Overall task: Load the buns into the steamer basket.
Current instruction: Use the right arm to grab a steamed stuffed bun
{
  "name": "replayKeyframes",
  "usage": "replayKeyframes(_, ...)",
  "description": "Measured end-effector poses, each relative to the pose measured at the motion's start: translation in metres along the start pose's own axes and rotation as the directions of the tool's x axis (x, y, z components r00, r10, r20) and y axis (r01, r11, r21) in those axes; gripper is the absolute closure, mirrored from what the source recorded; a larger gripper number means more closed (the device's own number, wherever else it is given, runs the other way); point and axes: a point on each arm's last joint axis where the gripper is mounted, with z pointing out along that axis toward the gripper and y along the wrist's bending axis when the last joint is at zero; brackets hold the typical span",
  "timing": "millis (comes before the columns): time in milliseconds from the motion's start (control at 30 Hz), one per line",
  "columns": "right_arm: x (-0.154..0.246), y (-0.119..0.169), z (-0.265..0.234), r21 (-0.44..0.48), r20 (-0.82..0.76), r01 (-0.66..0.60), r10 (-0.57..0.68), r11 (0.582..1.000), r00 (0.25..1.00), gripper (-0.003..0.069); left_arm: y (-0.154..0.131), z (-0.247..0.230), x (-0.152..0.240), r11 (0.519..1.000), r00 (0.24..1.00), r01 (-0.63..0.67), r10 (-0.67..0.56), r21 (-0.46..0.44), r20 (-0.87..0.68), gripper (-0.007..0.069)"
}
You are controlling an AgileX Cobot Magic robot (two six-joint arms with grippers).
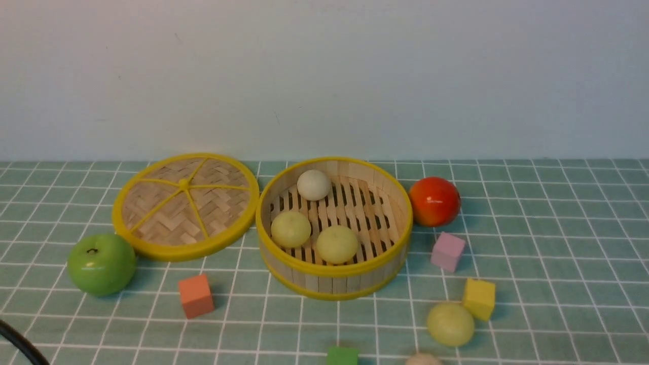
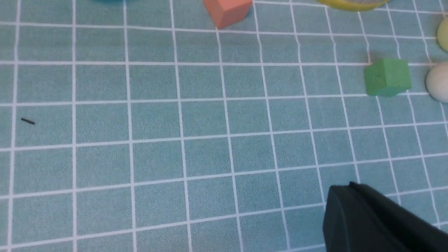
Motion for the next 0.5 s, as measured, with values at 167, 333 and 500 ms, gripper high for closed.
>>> replayKeyframes(167, 0.0000, 0.0000, 0.0000, 0.000, 0.000, 0.000, 0.000, 1.000, 1.000, 0.0420, -0.0005, -0.0005, -0.0008, 1.000, 1.000, 0.004, -0.004, 0.008, 0.013, 0.0639)
replayKeyframes(333, 0.0000, 0.0000, 0.0000, 0.000, 0.000, 0.000, 0.000, 1.000, 1.000, 0.0420, -0.0003, -0.0005, -0.0011, 1.000, 1.000, 0.002, -0.002, 0.006, 0.015, 0.0639)
replayKeyframes(500, 0.0000, 0.0000, 0.0000, 0.000, 0.000, 0.000, 0.000, 1.000, 1.000, 0.0420, 0.0008, 0.0002, -0.0085, 0.999, 0.994, -0.035, 0.036, -0.008, 0.104, 0.0639)
